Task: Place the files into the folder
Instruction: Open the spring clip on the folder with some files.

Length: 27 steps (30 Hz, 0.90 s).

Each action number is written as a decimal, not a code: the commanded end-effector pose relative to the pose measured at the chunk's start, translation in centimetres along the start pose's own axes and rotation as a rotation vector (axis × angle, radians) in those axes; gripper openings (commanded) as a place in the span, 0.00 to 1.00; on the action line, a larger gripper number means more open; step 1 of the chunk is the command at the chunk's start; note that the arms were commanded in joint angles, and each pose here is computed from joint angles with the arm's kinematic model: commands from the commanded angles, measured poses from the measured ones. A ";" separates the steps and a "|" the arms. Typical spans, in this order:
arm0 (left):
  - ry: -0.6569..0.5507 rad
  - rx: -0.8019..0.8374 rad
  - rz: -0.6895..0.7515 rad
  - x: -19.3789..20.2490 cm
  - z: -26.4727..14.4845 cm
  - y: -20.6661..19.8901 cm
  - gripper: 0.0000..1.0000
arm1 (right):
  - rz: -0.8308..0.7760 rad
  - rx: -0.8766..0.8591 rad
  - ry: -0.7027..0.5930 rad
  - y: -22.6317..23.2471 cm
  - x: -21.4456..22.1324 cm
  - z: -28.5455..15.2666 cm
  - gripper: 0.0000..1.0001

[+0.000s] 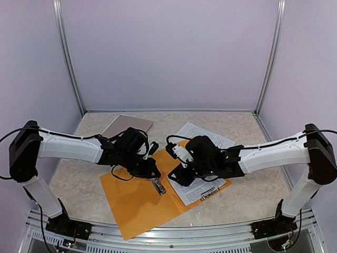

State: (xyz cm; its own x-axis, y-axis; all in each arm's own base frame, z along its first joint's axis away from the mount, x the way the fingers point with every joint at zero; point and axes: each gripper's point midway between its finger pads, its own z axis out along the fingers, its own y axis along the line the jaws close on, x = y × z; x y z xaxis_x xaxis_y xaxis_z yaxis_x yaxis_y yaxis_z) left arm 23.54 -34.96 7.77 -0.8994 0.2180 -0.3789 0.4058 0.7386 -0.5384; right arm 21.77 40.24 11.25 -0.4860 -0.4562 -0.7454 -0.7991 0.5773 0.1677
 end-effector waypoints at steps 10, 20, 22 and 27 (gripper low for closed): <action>0.089 -0.015 0.188 4.2 0.2 -4.1 0.17 | 0.085 0.188 0.054 -4.7 3.3 -3.9 0.39; 0.177 -0.034 0.283 7.4 1.9 -5.9 0.30 | 0.101 0.210 0.066 -5.2 4.6 -4.0 0.38; 0.198 -0.031 0.300 8.0 2.3 -6.2 0.30 | 0.105 0.211 0.065 -5.3 4.7 -4.0 0.38; 0.228 -0.032 0.342 9.1 2.6 -6.7 0.31 | 0.117 0.209 0.073 -5.3 5.3 -4.0 0.38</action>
State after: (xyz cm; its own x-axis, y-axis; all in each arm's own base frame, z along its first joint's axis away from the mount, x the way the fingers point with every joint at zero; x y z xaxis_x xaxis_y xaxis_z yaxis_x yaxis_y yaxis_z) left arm 13.73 -39.52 6.13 -0.7598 0.5433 -0.3571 0.6501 0.6373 -0.4137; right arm 22.01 32.89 9.04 -0.5857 -0.4396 -0.6809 -0.6703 0.7351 0.1021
